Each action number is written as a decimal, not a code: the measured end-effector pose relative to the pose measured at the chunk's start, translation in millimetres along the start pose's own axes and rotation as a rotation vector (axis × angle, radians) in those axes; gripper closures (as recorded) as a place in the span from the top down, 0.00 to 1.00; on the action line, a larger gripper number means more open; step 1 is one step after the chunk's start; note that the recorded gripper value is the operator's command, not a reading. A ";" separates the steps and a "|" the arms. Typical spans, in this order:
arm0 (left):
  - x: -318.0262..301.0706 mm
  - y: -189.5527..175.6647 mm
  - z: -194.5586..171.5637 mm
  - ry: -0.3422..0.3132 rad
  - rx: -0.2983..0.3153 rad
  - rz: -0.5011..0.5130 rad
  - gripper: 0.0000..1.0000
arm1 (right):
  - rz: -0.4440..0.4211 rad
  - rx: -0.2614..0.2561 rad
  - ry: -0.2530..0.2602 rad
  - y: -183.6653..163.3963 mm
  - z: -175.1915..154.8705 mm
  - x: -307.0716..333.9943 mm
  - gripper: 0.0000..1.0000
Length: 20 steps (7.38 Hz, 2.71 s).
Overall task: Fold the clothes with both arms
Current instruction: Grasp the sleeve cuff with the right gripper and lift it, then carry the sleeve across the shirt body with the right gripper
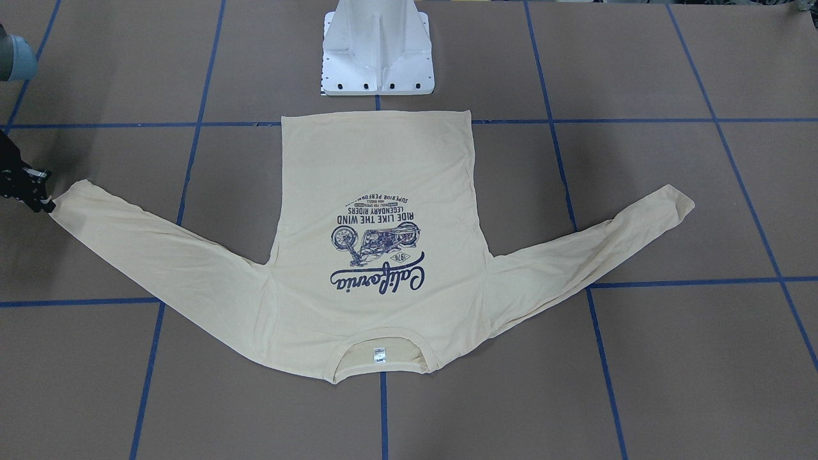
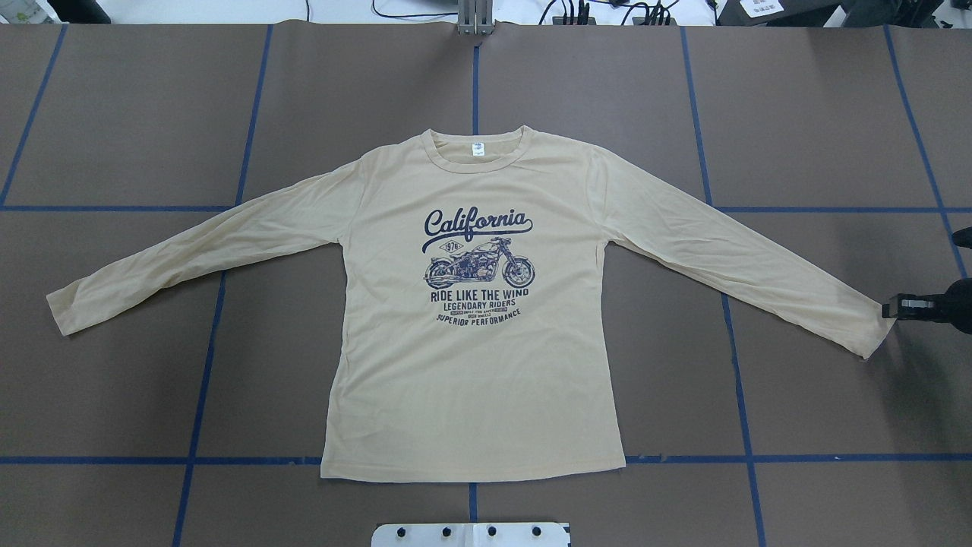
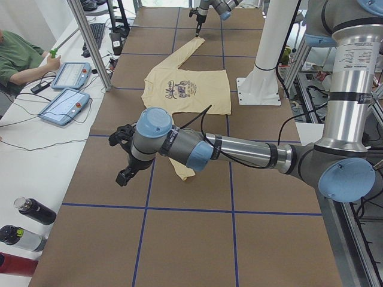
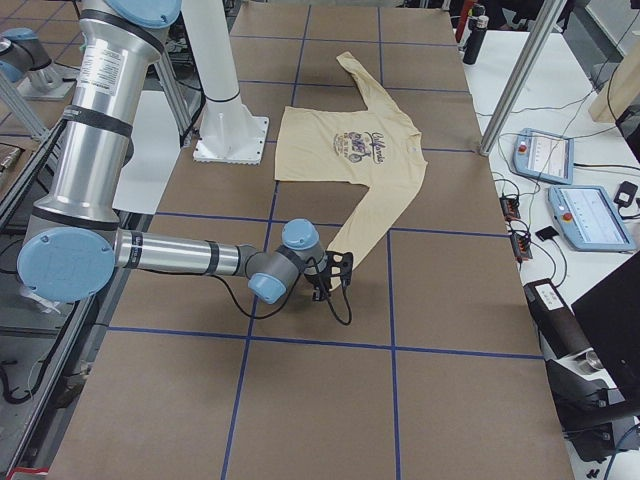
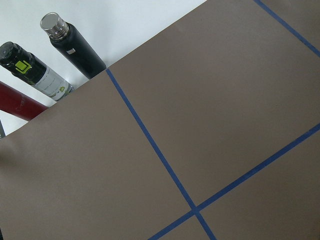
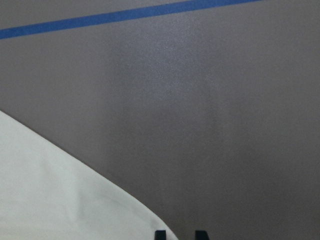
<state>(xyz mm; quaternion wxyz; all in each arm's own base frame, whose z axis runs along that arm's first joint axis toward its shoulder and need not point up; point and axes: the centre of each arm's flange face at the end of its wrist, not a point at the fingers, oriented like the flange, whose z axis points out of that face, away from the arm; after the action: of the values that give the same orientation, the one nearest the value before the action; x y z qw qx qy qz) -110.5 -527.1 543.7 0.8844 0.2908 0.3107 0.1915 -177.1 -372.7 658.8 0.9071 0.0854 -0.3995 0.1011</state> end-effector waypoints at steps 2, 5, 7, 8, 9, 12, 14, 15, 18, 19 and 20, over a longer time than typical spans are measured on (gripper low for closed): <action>0.0 0.3 0.1 0.000 0.000 0.000 1.00 | 0.012 -0.001 -0.008 0.2 -1.7 -4.2 0.00; -0.1 0.7 0.3 0.001 -0.002 -0.002 1.00 | 0.015 -0.009 -0.061 -3.9 -21.3 -27.1 0.00; -0.1 0.8 0.4 0.001 -0.003 -0.003 1.00 | 0.056 -0.003 -0.111 -42.5 -61.6 -76.0 0.00; -0.1 0.7 0.4 0.001 -0.002 -0.004 1.00 | 0.068 0.007 -0.117 -70.2 -76.8 -116.4 0.00; -0.1 0.5 0.3 0.002 -0.002 -0.004 1.00 | 0.078 0.017 -0.122 -99.7 -88.3 -163.6 0.00; 0.0 0.2 0.3 0.002 -0.002 -0.004 1.00 | 0.214 0.074 -0.096 -175.1 -138.6 -325.4 0.00; -0.1 0.2 0.4 0.003 -0.004 -0.007 1.00 | 0.295 0.128 -0.061 -182.4 -160.5 -438.7 0.00; -0.2 0.4 0.5 0.003 -0.005 -0.008 1.00 | 0.343 0.152 -0.065 -186.6 -161.8 -491.1 0.00; -0.4 0.6 0.6 0.003 -0.007 -0.011 1.00 | 0.425 0.201 -0.057 -186.6 -144.5 -660.3 0.00; -0.6 0.9 1.0 0.003 -0.007 -0.012 1.00 | 0.432 0.202 -0.046 -177.0 -138.6 -711.3 0.00; -1.2 1.5 1.7 0.004 -0.009 -0.014 1.00 | 0.432 0.195 -0.034 -162.7 -132.6 -751.4 0.00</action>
<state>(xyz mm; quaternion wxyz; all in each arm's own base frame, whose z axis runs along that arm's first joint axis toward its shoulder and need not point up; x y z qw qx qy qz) -110.4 -527.3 546.3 0.8864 0.2843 0.3137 0.1873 -538.4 -584.9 0.8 0.8449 0.0867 -0.4123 0.3294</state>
